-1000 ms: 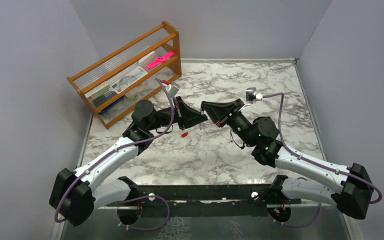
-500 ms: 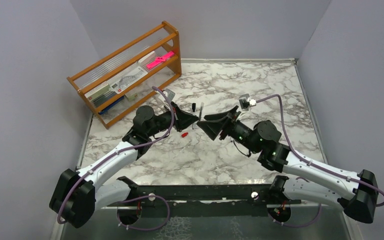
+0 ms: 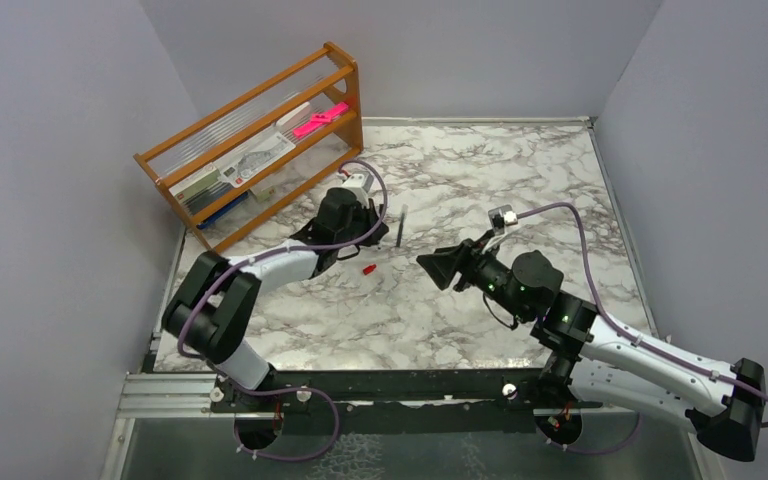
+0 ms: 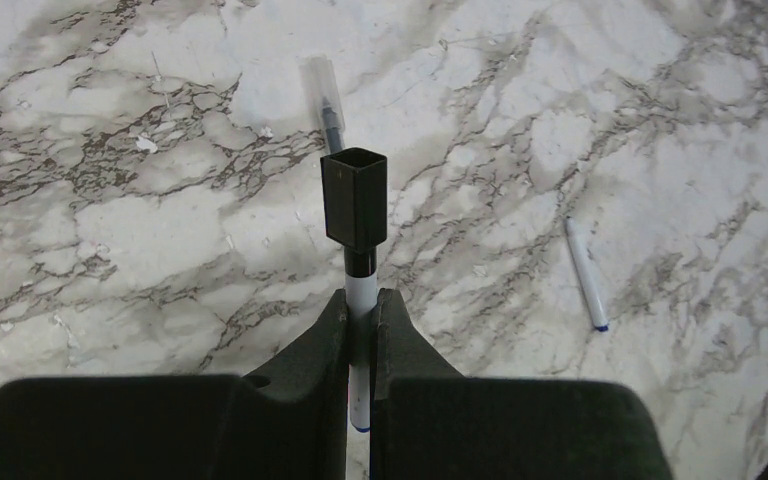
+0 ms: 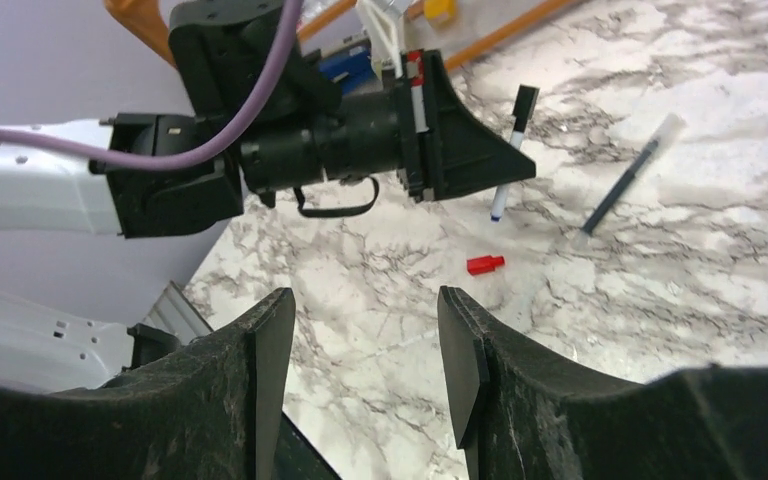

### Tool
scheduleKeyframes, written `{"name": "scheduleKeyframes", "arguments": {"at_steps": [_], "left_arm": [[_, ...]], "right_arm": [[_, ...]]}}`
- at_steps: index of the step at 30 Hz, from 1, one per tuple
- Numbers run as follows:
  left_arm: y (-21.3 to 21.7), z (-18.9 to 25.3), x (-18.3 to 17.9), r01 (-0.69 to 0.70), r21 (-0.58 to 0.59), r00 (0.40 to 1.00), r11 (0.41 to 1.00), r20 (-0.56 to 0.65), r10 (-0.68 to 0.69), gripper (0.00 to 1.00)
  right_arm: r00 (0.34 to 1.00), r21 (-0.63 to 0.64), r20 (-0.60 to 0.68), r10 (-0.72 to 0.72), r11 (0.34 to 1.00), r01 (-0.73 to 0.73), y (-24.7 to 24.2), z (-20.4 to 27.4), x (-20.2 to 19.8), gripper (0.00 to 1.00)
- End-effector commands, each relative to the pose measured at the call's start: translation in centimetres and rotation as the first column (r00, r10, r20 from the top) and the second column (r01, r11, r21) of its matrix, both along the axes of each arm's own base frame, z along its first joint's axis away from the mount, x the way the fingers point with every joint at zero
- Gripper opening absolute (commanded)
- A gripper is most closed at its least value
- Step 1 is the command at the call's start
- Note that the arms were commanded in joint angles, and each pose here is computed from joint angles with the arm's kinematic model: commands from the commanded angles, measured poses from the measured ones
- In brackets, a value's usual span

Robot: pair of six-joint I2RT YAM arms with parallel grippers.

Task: Insert the pens into the pen caps

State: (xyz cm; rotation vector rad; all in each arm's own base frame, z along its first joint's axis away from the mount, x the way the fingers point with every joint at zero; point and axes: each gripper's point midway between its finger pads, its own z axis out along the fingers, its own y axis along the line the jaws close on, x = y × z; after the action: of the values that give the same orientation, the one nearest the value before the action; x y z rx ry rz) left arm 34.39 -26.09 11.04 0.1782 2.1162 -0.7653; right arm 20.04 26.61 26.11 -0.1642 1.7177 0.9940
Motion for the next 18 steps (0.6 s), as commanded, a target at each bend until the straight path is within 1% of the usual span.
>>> {"name": "scheduleKeyframes", "arguments": {"at_steps": [1, 3, 6, 11, 15, 18], "left_arm": [[-0.8, -0.7, 3.0, -0.007, 0.068, 1.0, 0.998, 0.023, 0.005, 0.0], [-1.3, -1.1, 3.8, 0.003, 0.092, 1.0, 0.996, 0.002, -0.003, 0.0], [-1.8, -3.2, 4.4, 0.024, 0.146, 0.998, 0.989, -0.055, -0.016, 0.0], [-1.4, -5.1, 5.3, -0.002, 0.225, 0.994, 0.974, -0.109, 0.027, 0.01], [-1.4, -6.3, 5.9, -0.02, 0.247, 0.989, 0.969, -0.138, 0.056, 0.05], [-2.0, -7.1, 5.7, -0.007, 0.233, 0.984, 0.972, -0.17, 0.048, 0.09]], "right_arm": [[0.997, -0.051, -0.061, -0.049, 0.998, 0.046, -1.1, -2.0, 0.0, 0.55], [0.996, -0.06, -0.066, -0.053, 0.997, 0.049, -1.3, -2.3, -0.1, 0.55], [0.995, -0.076, -0.074, -0.063, 0.995, 0.057, -1.6, -2.9, -0.1, 0.56], [0.991, -0.138, -0.099, -0.094, 0.987, 0.08, -2.1, -3.9, 0.2, 0.54], [0.983, -0.221, -0.123, -0.138, 0.969, 0.109, -2.7, -5.2, 0.6, 0.52], [0.961, -0.334, -0.153, -0.231, 0.927, 0.169, -4.0, -6.9, 1.4, 0.52]]}}
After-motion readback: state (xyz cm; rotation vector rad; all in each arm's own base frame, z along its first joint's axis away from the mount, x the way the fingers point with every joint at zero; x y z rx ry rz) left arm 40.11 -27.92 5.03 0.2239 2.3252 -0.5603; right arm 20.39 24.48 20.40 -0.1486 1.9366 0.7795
